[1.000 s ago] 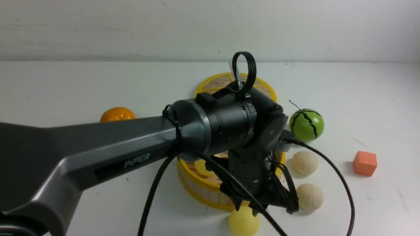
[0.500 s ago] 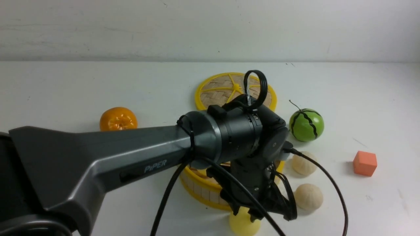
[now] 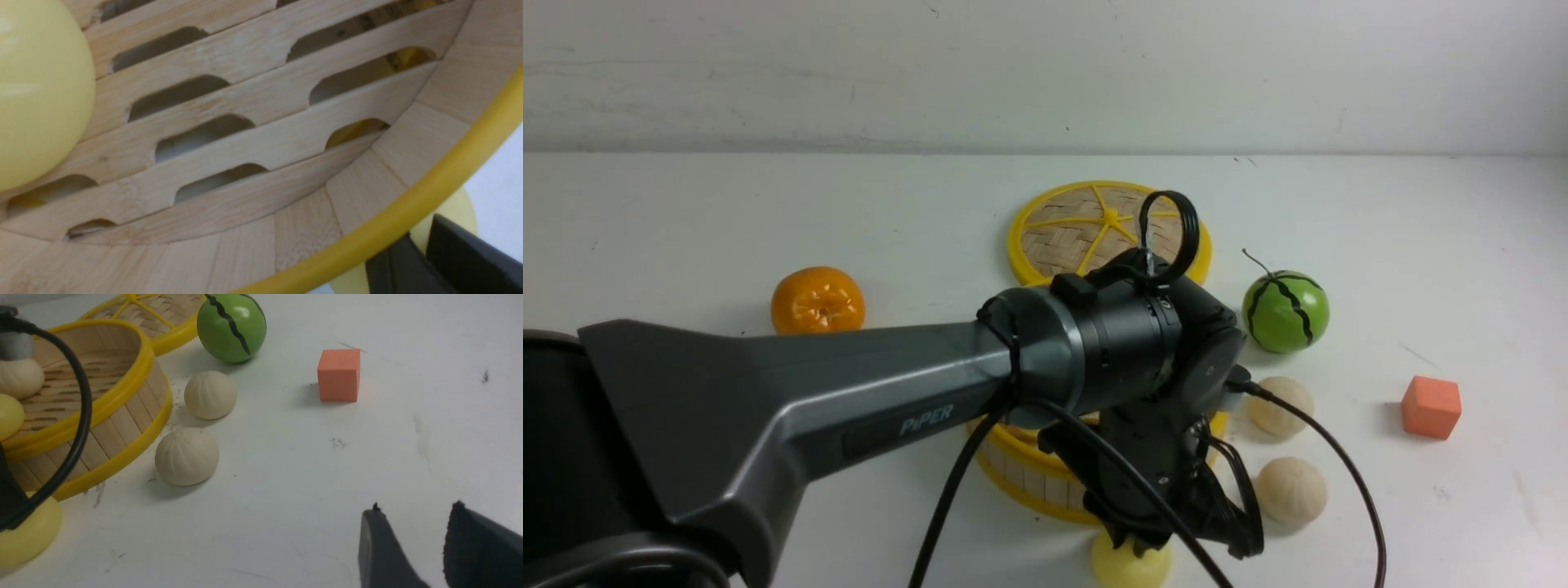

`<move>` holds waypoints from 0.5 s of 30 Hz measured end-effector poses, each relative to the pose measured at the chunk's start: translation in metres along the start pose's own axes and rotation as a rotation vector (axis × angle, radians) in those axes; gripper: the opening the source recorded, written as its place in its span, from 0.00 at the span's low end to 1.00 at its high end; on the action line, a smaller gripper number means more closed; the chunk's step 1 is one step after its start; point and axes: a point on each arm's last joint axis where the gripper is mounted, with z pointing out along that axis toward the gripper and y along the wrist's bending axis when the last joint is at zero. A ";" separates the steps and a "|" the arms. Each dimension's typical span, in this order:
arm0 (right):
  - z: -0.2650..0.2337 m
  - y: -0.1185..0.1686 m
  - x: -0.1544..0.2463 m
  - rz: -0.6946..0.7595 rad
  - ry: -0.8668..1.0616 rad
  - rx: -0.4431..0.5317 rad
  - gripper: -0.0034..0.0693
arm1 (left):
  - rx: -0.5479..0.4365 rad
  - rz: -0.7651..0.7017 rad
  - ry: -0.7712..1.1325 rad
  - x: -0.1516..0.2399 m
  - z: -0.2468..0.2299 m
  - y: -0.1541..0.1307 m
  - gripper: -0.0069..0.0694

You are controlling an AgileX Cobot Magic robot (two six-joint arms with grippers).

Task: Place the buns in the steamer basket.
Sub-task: Use the left arm to grab a steamed stuffed bun, then use the left arm to put the steamed stuffed bun into the steamer

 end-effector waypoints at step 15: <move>0.000 0.000 0.000 0.000 0.000 0.000 0.38 | 0.066 -0.025 -0.134 -0.010 -0.088 0.014 0.07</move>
